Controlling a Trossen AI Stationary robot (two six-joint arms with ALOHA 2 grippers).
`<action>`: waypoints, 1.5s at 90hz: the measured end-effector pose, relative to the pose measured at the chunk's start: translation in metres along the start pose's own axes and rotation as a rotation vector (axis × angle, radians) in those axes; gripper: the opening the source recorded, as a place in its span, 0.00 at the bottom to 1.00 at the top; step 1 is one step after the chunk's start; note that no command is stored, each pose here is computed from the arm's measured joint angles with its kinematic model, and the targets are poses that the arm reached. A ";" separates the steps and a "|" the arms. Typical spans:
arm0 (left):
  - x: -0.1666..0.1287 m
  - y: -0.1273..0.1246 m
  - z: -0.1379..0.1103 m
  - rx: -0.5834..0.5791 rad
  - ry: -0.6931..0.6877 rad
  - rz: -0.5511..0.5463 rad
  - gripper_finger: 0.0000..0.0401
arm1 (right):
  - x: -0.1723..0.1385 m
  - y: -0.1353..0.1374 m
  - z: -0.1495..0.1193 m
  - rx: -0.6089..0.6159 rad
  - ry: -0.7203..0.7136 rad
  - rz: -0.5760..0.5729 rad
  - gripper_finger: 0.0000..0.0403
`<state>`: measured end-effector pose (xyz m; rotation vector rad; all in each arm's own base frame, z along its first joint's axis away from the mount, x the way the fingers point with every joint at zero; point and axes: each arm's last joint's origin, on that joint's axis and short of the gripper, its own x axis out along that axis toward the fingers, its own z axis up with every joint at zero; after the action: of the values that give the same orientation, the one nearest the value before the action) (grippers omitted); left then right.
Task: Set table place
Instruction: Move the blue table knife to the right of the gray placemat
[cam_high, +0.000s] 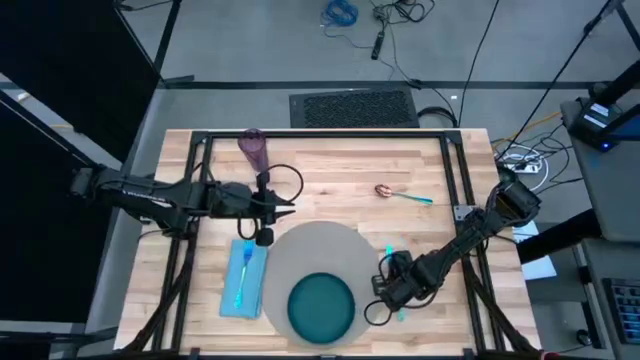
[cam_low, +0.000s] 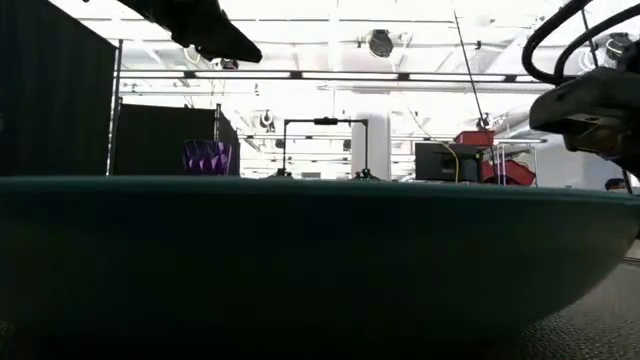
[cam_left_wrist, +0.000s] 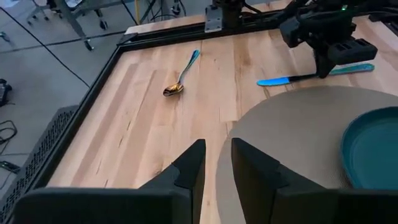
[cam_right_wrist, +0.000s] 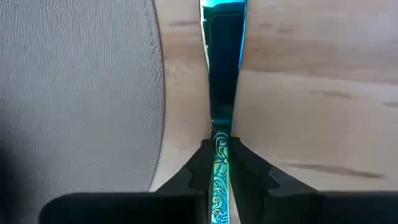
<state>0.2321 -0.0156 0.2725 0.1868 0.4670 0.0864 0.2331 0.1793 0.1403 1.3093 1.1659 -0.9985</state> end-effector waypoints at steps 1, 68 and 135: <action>0.000 0.000 0.000 0.000 0.001 0.000 0.16 | 0.000 0.000 -0.001 0.003 0.002 0.004 0.06; 0.000 0.000 -0.001 0.000 0.005 0.000 0.16 | 0.001 0.003 -0.006 -0.020 0.022 0.052 0.09; 0.000 0.000 -0.001 -0.003 0.008 0.000 0.16 | -0.010 0.016 0.012 -0.181 0.016 0.107 0.35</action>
<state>0.2318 -0.0154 0.2718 0.1834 0.4753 0.0876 0.2479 0.1674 0.1519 1.2234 1.1575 -0.7879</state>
